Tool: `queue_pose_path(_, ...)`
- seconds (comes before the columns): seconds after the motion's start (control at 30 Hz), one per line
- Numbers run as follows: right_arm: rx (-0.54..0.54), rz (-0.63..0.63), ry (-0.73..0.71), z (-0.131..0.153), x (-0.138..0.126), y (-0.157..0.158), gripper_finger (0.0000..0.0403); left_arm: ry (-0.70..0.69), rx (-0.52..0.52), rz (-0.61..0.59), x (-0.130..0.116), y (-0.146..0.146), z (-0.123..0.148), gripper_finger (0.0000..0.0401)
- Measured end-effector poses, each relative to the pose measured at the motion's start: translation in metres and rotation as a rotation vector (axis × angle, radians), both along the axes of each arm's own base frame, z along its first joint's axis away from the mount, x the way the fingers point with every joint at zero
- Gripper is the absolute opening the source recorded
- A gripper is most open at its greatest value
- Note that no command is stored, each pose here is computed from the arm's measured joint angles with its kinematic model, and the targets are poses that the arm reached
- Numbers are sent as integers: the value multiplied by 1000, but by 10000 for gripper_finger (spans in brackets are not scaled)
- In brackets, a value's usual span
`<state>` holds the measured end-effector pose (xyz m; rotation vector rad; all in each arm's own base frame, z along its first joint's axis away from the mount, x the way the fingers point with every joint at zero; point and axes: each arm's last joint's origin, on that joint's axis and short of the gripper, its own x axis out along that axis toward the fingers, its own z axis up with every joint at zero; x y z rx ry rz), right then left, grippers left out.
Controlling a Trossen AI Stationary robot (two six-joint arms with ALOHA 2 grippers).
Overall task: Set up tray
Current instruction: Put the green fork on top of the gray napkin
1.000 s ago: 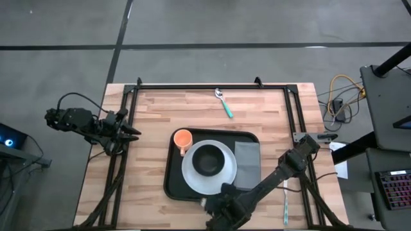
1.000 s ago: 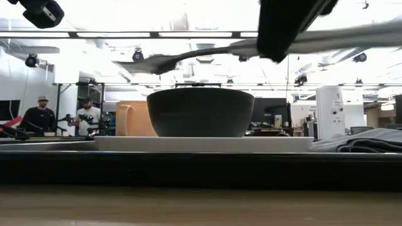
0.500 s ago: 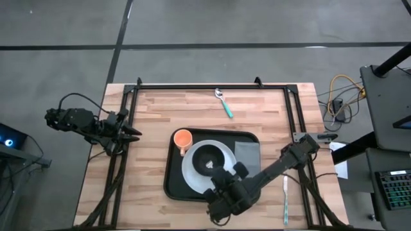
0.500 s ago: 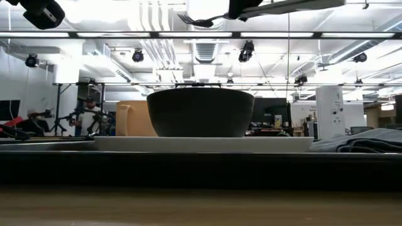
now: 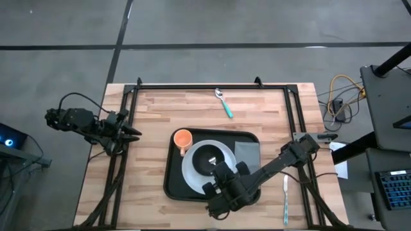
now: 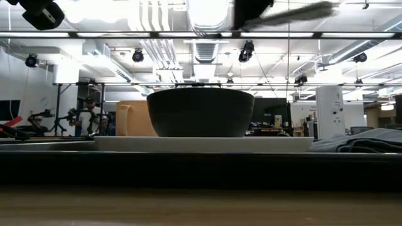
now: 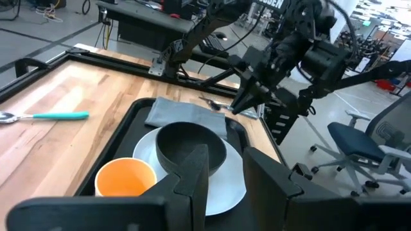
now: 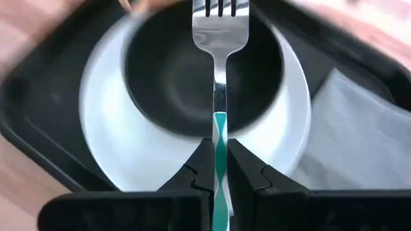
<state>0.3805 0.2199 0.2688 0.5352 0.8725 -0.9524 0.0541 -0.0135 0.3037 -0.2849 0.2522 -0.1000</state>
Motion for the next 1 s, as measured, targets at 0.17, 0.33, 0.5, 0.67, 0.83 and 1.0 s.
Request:
queue_pose_path(0.17, 35, 16, 33, 18, -22, -11, 11, 0, -1, 0, 0, 0, 0, 79)
queue_pose_path(0.33, 34, -3, 3, 49, -63, -38, 11, 1, 0, 0, 0, 0, 0, 79)
queue_pose_path(0.5, 42, -109, -79, 67, -111, -70, 11, 1, 0, 1, 0, 0, 0, 79)
queue_pose_path(0.67, 30, -239, -88, 52, -131, -92, 11, 6, 2, 1, 1, 0, -1, 79)
queue_pose_path(0.83, 43, -324, -115, 26, -123, -100, 11, 13, 5, 2, 2, -1, -3, 79)
queue_pose_path(1.0, 48, -346, -128, 5, -110, -103, 11, 14, 5, 2, 2, -1, -4, 79)
